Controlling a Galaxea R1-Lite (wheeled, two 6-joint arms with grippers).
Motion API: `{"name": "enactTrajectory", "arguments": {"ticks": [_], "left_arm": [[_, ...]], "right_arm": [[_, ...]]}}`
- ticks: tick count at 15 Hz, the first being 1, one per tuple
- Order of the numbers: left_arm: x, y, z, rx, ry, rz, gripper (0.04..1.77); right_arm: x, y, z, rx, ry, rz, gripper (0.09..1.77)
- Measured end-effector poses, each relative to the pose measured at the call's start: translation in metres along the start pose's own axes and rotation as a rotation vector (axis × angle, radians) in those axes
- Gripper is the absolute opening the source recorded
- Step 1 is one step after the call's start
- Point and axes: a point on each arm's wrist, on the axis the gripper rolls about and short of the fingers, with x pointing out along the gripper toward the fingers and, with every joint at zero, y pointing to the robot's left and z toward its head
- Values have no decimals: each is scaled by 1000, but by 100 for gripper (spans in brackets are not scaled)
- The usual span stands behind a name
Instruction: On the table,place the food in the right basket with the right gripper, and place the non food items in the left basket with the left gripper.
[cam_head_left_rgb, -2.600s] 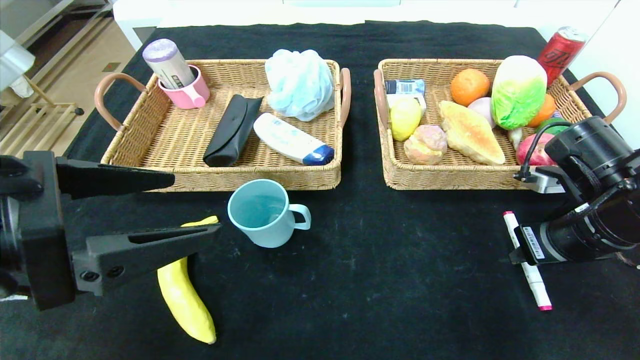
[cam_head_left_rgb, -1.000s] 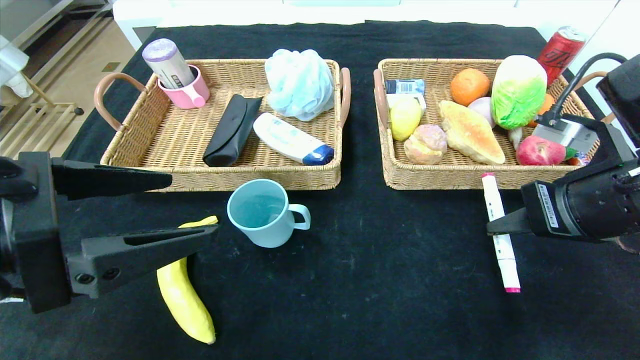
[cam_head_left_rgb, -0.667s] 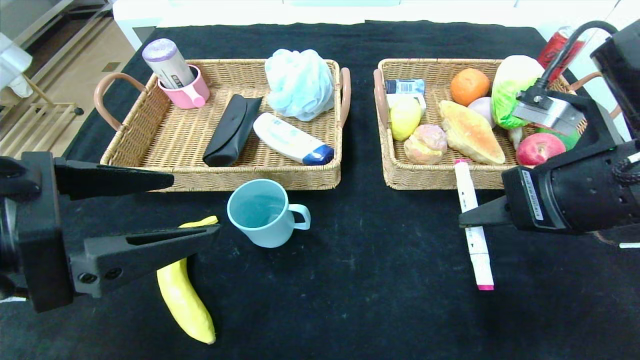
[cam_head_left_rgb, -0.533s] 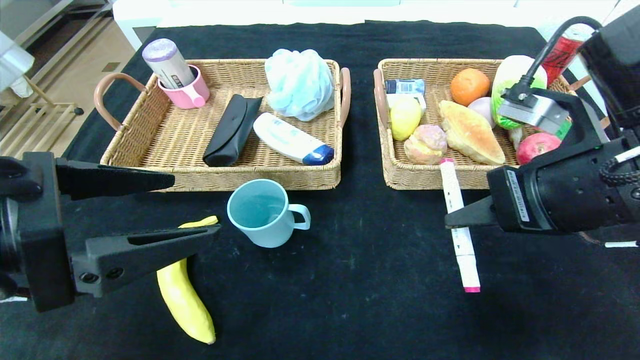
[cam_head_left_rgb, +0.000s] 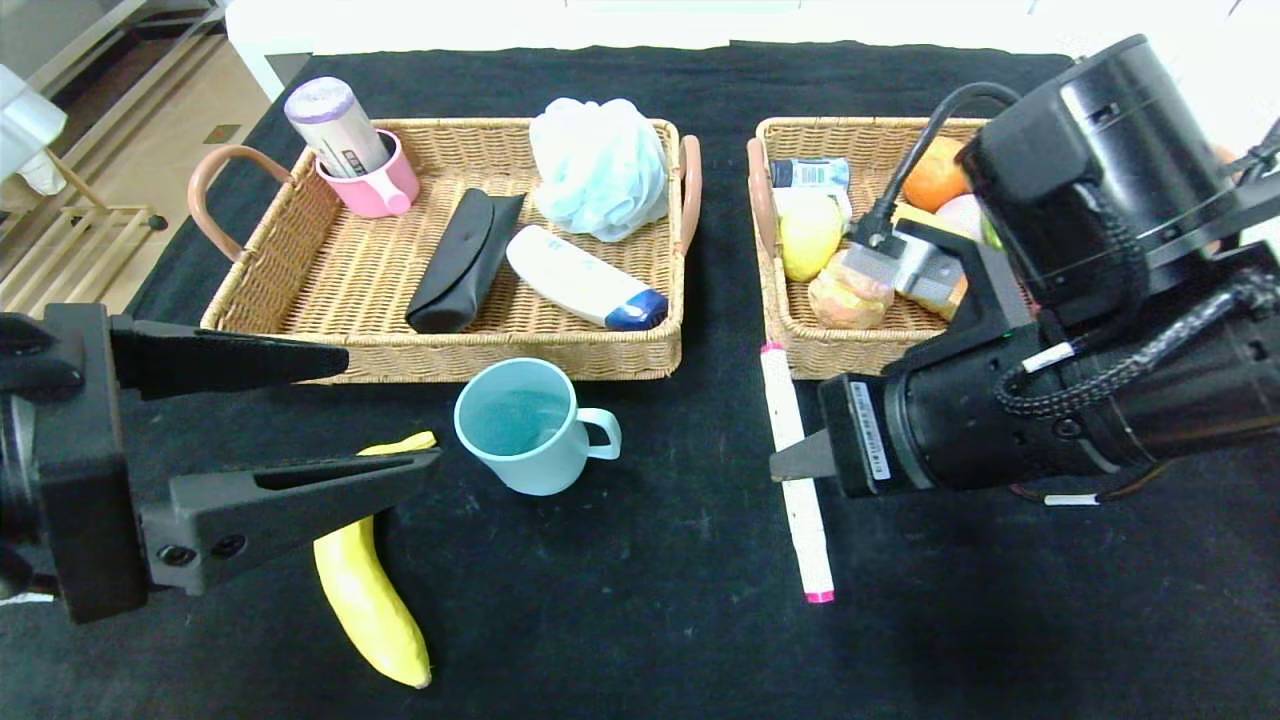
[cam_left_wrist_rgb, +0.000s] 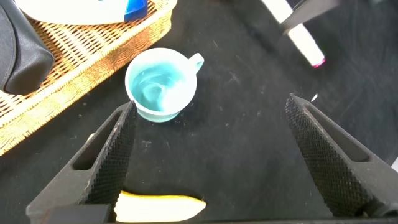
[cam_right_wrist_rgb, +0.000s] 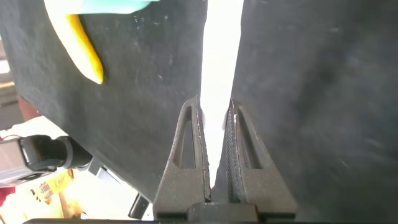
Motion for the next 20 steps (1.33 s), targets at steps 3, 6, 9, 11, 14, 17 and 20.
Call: {"name": "enactTrajectory", "arguments": {"ticks": [3, 6, 9, 11, 14, 17, 20], "left_arm": [[0, 0, 0, 1, -1, -1, 172], [0, 0, 0, 0, 1, -3, 172], [1, 0, 0, 0, 2, -4, 172], [1, 0, -1, -1, 3, -5, 172], [1, 0, -1, 0, 4, -5, 172], [0, 0, 0, 0, 2, -6, 172], [0, 0, 0, 0, 2, -6, 172]], "right_arm": [[20, 1, -2, -5, 38, -15, 27], [34, 0, -1, -3, 43, -21, 27], [48, -1, 0, 15, 50, -27, 27], [56, -3, 0, 18, 48, -45, 27], [66, -4, 1, 19, 51, -72, 27], [69, -5, 1, 19, 54, -74, 64], [69, -4, 1, 18, 54, -72, 98]]}}
